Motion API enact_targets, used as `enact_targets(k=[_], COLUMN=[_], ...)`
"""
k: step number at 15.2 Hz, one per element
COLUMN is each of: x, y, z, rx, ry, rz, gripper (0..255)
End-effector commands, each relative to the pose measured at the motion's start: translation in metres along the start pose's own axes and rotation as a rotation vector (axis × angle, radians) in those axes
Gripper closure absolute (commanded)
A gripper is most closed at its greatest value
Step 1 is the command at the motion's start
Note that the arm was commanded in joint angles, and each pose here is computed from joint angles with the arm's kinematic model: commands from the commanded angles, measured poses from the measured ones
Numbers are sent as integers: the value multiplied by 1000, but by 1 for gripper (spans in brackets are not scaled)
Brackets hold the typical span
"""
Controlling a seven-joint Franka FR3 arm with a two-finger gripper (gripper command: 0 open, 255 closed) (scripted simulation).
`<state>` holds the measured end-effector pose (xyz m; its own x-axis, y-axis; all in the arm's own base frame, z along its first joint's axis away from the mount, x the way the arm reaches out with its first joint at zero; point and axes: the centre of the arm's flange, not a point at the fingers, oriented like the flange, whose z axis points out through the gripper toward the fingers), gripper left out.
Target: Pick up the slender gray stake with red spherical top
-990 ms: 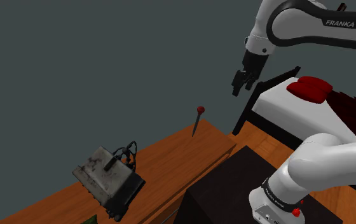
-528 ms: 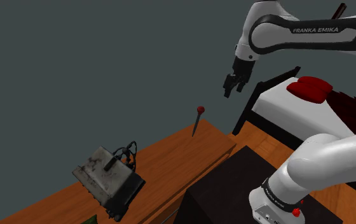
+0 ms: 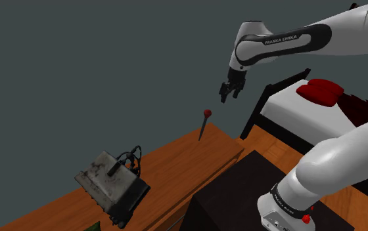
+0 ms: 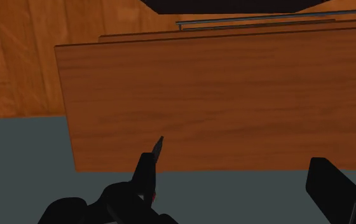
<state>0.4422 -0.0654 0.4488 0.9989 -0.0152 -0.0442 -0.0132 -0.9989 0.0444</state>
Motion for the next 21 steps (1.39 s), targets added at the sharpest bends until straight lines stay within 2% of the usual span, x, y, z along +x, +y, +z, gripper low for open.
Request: enact_targets(k=[1,21], x=[17,199], y=[8,111], z=[18,190], rx=[3,36], ry=[-4,-46], rz=[4,49], gripper=[0,0])
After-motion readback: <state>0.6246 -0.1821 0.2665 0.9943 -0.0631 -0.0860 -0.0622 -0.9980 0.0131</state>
